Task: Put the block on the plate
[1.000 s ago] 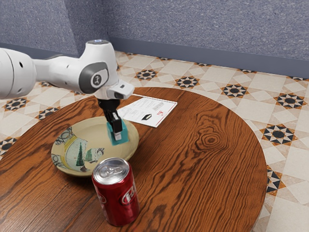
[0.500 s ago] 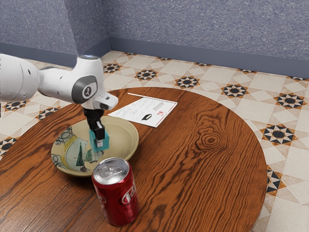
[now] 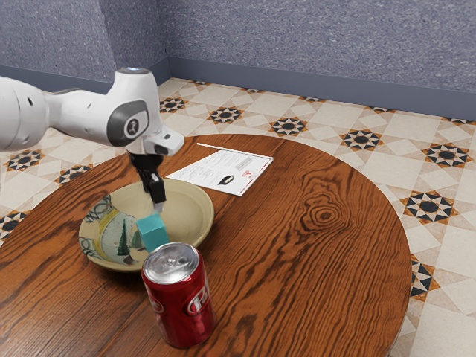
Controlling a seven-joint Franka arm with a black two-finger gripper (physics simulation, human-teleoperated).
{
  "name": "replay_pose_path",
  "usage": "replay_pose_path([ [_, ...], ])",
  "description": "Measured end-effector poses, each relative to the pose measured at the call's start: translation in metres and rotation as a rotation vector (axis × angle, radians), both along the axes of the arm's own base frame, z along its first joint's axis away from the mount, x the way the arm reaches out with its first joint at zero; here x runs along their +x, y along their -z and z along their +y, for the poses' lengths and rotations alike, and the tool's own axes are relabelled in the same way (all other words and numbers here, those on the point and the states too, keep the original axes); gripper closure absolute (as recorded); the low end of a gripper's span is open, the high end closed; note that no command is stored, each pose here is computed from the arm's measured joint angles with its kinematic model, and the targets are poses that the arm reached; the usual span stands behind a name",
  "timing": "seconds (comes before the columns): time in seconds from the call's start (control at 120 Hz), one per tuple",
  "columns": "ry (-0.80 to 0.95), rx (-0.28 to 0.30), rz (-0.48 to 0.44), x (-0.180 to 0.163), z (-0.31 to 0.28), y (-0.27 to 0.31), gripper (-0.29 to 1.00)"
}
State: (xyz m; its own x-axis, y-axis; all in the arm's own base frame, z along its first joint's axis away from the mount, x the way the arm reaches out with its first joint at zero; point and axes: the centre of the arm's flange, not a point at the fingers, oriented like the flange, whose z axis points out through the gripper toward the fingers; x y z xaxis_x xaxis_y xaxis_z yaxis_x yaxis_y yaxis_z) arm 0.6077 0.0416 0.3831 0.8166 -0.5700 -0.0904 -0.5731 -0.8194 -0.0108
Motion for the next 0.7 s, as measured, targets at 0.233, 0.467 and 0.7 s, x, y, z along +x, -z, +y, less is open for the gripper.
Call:
replay_pose_path([
  [0.233, 0.103, -0.006, -0.081, 0.009, -0.055, -0.091, 0.02],
  [0.467, 0.150, -0.005, -0.099, 0.003, -0.071, -0.158, 0.01],
  [0.7, 0.165, -0.006, -0.056, -0.001, -0.071, -0.157, 0.00],
])
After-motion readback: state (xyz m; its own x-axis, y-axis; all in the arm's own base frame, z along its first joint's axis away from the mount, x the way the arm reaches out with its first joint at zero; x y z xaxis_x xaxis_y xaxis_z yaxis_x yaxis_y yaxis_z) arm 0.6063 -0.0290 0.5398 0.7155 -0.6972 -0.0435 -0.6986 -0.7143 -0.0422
